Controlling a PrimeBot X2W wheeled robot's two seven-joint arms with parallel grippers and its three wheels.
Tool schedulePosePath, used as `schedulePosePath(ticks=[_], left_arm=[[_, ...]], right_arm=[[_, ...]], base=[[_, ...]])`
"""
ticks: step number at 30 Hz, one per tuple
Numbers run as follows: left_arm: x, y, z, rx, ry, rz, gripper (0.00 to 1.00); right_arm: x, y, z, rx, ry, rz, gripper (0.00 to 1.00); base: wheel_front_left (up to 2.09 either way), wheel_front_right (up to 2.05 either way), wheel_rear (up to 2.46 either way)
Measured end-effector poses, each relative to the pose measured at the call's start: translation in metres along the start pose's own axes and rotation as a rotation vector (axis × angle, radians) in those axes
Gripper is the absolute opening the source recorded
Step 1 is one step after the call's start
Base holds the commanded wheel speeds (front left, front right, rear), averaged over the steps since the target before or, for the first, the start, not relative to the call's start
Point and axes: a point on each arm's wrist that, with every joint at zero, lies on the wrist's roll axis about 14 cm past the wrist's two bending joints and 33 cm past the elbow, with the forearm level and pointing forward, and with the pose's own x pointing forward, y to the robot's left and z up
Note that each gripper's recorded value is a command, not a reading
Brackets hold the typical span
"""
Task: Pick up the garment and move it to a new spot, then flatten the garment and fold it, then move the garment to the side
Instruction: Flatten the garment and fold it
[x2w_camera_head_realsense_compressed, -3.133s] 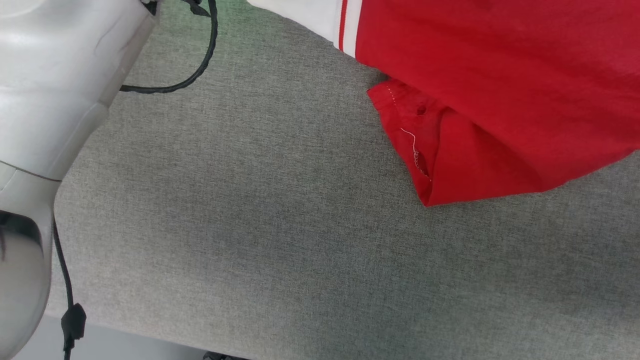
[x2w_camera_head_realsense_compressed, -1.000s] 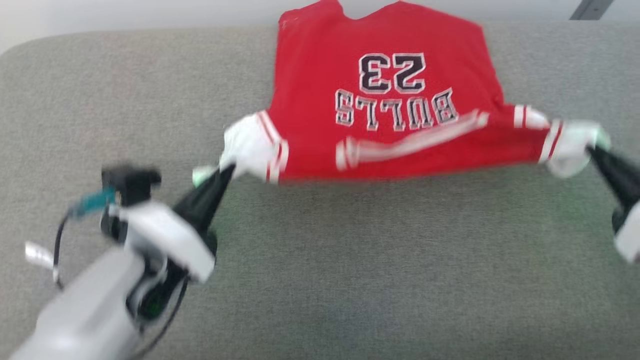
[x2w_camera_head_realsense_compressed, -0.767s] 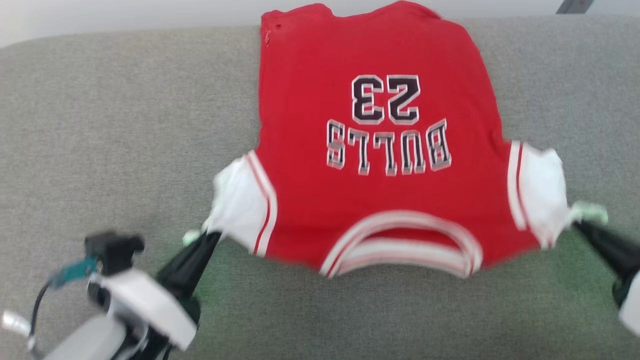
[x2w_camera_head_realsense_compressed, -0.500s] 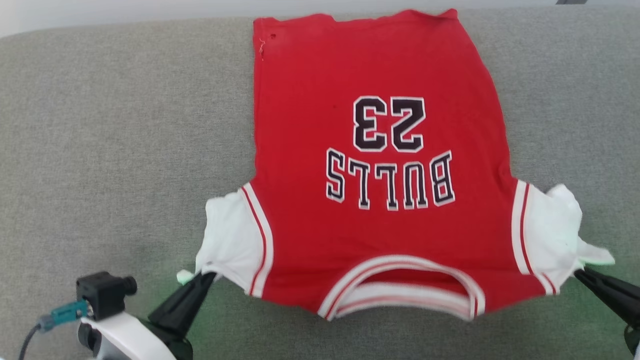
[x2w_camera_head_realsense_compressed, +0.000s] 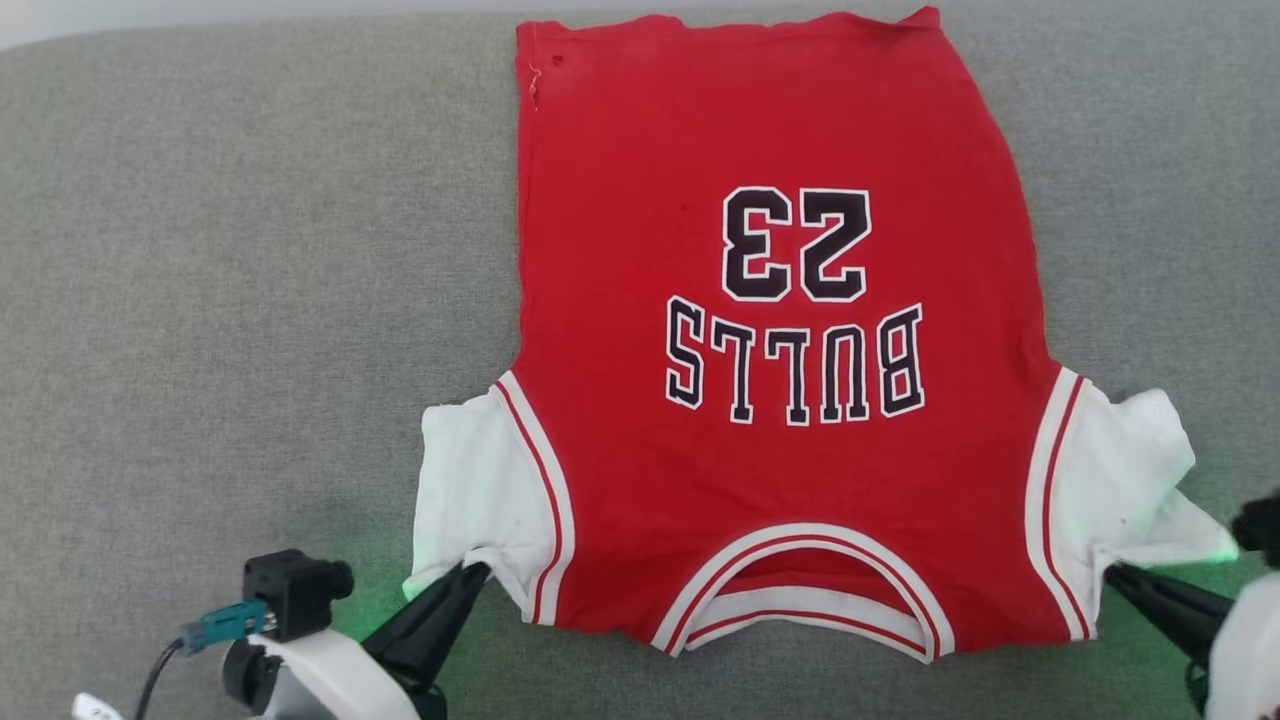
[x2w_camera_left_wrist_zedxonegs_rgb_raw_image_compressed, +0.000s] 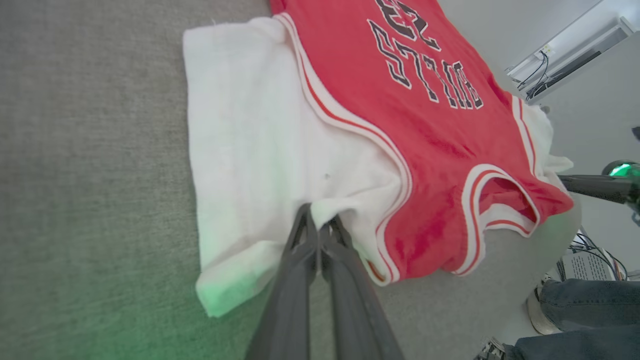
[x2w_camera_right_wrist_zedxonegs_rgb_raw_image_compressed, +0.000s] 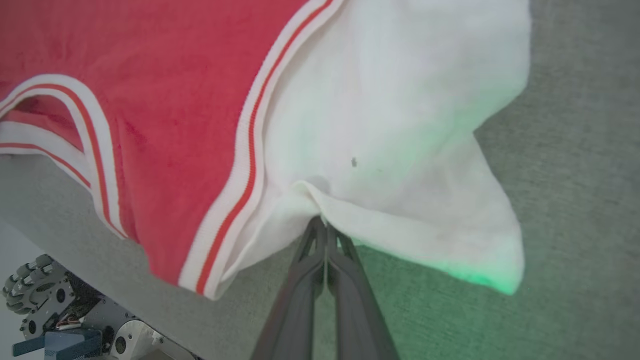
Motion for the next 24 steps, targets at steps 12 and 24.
schedulePosePath(ticks=[12, 24], left_arm=[[0.01, 0.003, -0.005, -0.005, 0.001, -0.008, 0.0], [0.002, -0.014, 0.023, 0.033, -0.129, -0.031, 0.0]], right_arm=[[0.014, -0.006, -0.002, -0.031, 0.027, -0.025, 1.0], [-0.03, -0.037, 0.12, -0.141, -0.129, -0.094, 1.0]], base=[[0.0, 0.0, 0.0], [0.0, 0.0, 0.0]])
